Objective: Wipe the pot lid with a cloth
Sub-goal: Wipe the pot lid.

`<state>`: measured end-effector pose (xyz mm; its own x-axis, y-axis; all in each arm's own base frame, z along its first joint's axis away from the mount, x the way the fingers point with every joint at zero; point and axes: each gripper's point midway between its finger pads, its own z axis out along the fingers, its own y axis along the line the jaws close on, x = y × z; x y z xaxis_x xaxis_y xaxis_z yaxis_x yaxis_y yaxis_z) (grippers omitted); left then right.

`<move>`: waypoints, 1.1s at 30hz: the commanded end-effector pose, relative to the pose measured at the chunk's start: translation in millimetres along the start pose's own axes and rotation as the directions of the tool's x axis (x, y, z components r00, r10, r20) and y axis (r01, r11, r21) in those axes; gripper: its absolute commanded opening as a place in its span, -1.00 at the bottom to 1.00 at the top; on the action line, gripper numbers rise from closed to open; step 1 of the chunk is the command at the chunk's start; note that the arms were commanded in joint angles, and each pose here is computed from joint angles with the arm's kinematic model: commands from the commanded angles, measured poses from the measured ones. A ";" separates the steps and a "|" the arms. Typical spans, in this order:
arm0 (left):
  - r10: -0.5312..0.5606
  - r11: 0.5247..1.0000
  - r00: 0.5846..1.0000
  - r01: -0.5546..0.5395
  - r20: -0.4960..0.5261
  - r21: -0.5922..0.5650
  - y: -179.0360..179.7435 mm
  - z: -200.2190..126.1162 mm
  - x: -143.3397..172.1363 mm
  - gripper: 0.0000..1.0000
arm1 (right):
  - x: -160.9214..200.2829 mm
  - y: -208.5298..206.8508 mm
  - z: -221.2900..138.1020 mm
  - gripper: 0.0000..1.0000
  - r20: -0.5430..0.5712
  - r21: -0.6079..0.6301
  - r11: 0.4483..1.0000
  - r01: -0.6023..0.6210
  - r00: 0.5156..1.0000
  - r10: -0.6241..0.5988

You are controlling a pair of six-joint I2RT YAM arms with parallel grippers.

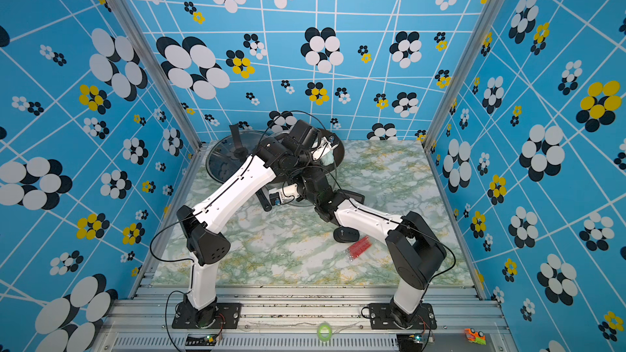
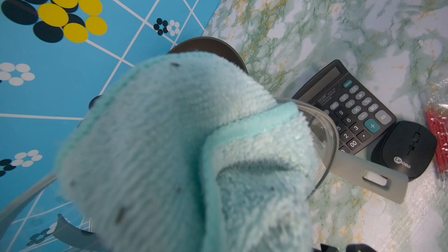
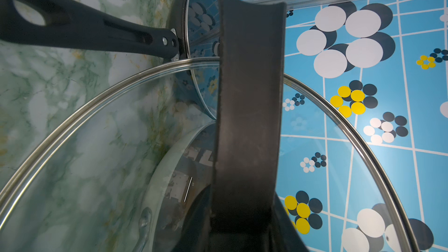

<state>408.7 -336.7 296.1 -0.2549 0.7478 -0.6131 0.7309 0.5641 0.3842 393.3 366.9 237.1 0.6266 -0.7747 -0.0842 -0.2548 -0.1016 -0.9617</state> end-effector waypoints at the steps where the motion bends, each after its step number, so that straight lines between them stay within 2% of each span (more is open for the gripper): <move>1: -0.181 0.978 0.983 0.177 -0.027 -0.108 48.8 -9.2 32.8 -1.00 | 23.6 -144.0 -39.1 -1.00 -0.063 0.415 0.907 -0.068 0.993 0.104; 5: -0.355 0.926 0.935 0.352 0.002 -0.137 78.5 -9.5 57.7 -1.00 | 25.6 -165.1 -48.1 -1.00 -0.028 0.481 0.863 -0.157 0.981 0.194; 8: -0.460 0.881 0.887 0.461 0.036 -0.105 89.7 -8.9 71.5 -1.00 | 23.5 -178.1 -55.1 -1.00 0.015 0.516 0.829 -0.216 0.970 0.243; 11: -0.517 0.850 0.855 0.519 0.043 -0.093 95.3 -4.8 87.2 -1.00 | 23.3 -183.0 -58.1 -1.00 0.034 0.531 0.813 -0.239 0.965 0.262; 13: -0.529 0.841 0.848 0.529 0.037 -0.110 99.7 -5.7 94.7 -1.00 | 22.9 -182.6 -58.8 -1.00 0.039 0.531 0.811 -0.245 0.963 0.266; 18: -0.526 0.830 0.848 0.529 0.070 -0.174 116.6 -15.2 94.5 -1.00 | 23.8 -176.3 -57.6 -1.00 0.035 0.522 0.818 -0.244 0.963 0.266; 21: -0.499 0.858 0.860 0.507 0.110 -0.076 105.9 -22.8 71.7 -1.00 | 24.4 -172.3 -56.3 -1.00 0.031 0.516 0.822 -0.242 0.964 0.265; 24: -0.381 0.922 0.915 0.387 0.128 -0.017 76.6 -27.7 43.3 -1.00 | 23.8 -170.5 -55.0 -1.00 0.033 0.511 0.825 -0.242 0.964 0.263; 27: -0.258 0.966 0.964 0.259 0.064 -0.009 46.7 -24.8 32.2 -1.00 | 22.9 -171.3 -54.3 -1.00 0.040 0.516 0.819 -0.250 0.962 0.269; 30: -0.264 0.964 0.963 0.262 0.048 0.037 31.6 -17.0 29.1 -1.00 | 21.7 -171.6 -53.6 -1.00 0.047 0.517 0.818 -0.252 0.963 0.267; 33: -0.309 0.951 0.950 0.310 0.039 -0.011 43.3 -7.7 39.3 -1.00 | 21.9 -174.9 -55.5 -1.00 0.049 0.526 0.812 -0.254 0.962 0.269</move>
<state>425.7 -286.3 332.0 -0.3618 0.4841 -0.7967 0.5985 0.7759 0.1997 425.3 345.6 291.2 0.4831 -0.8285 -0.2832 -0.2416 0.1847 -0.9526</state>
